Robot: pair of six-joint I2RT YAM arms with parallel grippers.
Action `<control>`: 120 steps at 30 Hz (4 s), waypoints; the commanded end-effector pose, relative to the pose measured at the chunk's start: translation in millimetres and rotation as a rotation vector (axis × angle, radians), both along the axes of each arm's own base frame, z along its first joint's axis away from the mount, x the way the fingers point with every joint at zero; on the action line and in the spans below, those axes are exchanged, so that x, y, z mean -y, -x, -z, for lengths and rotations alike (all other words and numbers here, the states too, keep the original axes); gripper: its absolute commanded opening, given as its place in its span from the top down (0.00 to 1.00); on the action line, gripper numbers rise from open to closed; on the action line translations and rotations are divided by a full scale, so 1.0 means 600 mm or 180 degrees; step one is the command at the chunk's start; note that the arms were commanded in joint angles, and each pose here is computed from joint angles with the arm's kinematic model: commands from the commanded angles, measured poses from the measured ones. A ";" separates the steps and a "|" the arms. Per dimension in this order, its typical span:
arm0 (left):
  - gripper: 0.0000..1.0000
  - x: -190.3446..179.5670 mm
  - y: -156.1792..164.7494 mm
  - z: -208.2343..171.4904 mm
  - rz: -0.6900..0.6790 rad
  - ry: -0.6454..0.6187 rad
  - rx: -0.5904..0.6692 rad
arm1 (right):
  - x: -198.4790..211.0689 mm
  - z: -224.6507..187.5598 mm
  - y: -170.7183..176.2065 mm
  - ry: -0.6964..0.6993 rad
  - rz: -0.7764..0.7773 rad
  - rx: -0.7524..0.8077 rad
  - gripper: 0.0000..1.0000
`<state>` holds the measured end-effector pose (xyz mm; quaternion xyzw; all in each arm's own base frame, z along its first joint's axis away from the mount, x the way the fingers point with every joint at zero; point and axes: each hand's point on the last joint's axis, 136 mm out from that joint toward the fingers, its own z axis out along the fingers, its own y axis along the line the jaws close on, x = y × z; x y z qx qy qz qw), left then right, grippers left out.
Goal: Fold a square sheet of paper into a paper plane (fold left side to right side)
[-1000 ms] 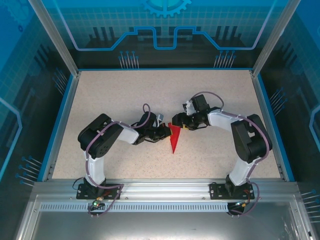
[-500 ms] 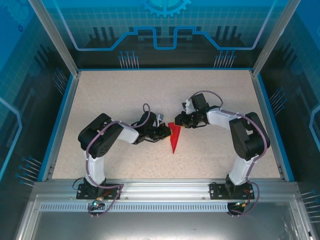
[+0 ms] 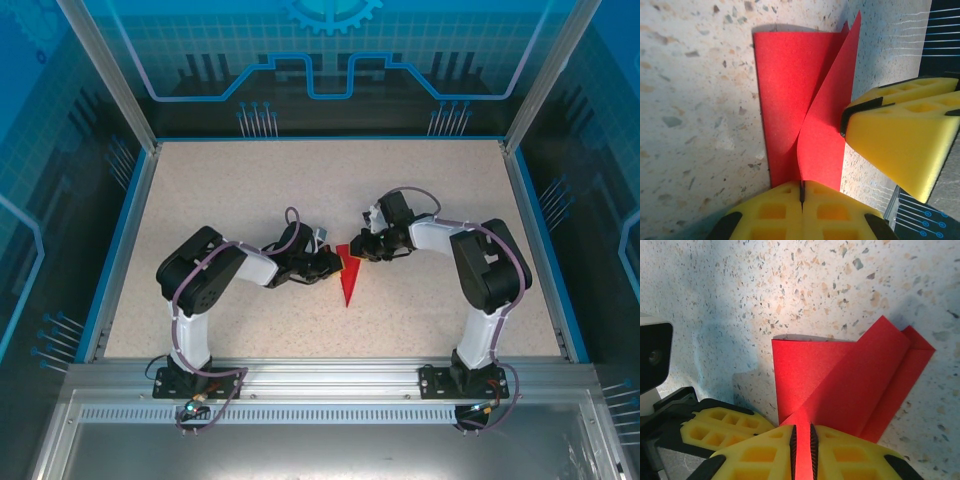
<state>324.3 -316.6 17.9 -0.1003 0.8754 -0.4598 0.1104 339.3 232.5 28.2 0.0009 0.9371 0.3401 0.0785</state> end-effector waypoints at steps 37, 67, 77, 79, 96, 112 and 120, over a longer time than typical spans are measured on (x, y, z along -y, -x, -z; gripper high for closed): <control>0.89 -0.023 0.022 0.032 -0.0029 -0.0203 -0.0226 | 0.049 0.086 0.057 0.0616 -0.0094 -0.0493 0.84; 0.87 0.050 0.084 -0.051 0.0460 -0.0004 -0.0250 | 0.032 0.081 0.053 0.0501 -0.0162 -0.0470 0.86; 0.87 0.050 0.106 -0.010 0.0506 -0.0110 -0.0425 | 0.033 0.082 0.054 0.0525 -0.0172 -0.0479 0.86; 0.87 0.051 0.110 -0.005 0.0515 -0.0123 -0.0450 | 0.033 0.081 0.053 0.0520 -0.0174 -0.0476 0.86; 0.87 0.052 0.133 0.032 0.0561 -0.0283 -0.0600 | 0.030 0.072 0.048 0.0493 -0.0193 -0.0426 0.86; 0.94 0.026 0.161 0.069 0.0529 -0.0637 -0.0804 | -0.004 -0.048 0.059 -0.0162 -0.0386 0.0154 0.88; 0.95 0.025 0.162 0.070 0.0527 -0.0651 -0.0805 | -0.023 -0.018 0.084 -0.0155 -0.0478 -0.0005 0.88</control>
